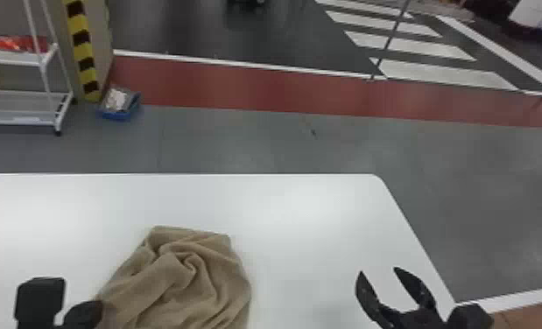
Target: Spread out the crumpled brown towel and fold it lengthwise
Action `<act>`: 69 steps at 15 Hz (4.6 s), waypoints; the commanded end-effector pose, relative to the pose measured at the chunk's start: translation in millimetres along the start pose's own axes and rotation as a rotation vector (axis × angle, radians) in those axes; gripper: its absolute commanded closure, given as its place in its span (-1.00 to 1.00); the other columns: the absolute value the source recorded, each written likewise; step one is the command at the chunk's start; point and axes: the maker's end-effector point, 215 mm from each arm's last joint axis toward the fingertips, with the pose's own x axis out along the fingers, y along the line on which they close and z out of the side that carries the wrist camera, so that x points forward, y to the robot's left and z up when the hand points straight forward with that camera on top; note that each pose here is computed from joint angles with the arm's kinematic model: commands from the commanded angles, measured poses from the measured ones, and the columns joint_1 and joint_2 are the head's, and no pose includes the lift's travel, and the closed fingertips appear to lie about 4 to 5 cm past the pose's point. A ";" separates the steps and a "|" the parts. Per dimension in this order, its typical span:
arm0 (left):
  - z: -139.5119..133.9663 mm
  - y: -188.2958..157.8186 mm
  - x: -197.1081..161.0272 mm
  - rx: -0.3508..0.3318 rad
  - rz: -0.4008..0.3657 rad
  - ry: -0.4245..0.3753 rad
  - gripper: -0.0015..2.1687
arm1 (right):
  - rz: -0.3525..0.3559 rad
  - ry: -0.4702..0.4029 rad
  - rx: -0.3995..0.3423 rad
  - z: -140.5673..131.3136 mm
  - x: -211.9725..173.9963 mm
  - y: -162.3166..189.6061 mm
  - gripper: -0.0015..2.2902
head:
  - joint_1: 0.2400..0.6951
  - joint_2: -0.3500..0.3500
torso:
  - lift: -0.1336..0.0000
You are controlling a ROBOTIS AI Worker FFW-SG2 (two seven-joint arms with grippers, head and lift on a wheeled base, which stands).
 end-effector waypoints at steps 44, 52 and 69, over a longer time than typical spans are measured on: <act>222.2 120.1 -199.6 -0.072 0.169 -0.622 0.74 | 0.658 0.224 -0.038 26.5 252.0 343.6 -0.60 | 1.00 0.87 | 1.00; 219.8 119.8 -195.3 -0.073 0.160 -0.625 0.74 | 0.671 0.408 -0.181 -6.3 257.2 344.2 -0.59 | 1.00 0.85 | 1.00; 224.0 116.3 -181.1 -0.075 0.147 -0.647 0.74 | 0.774 0.425 -0.038 0.0 248.9 349.7 -0.58 | 1.00 0.80 | 1.00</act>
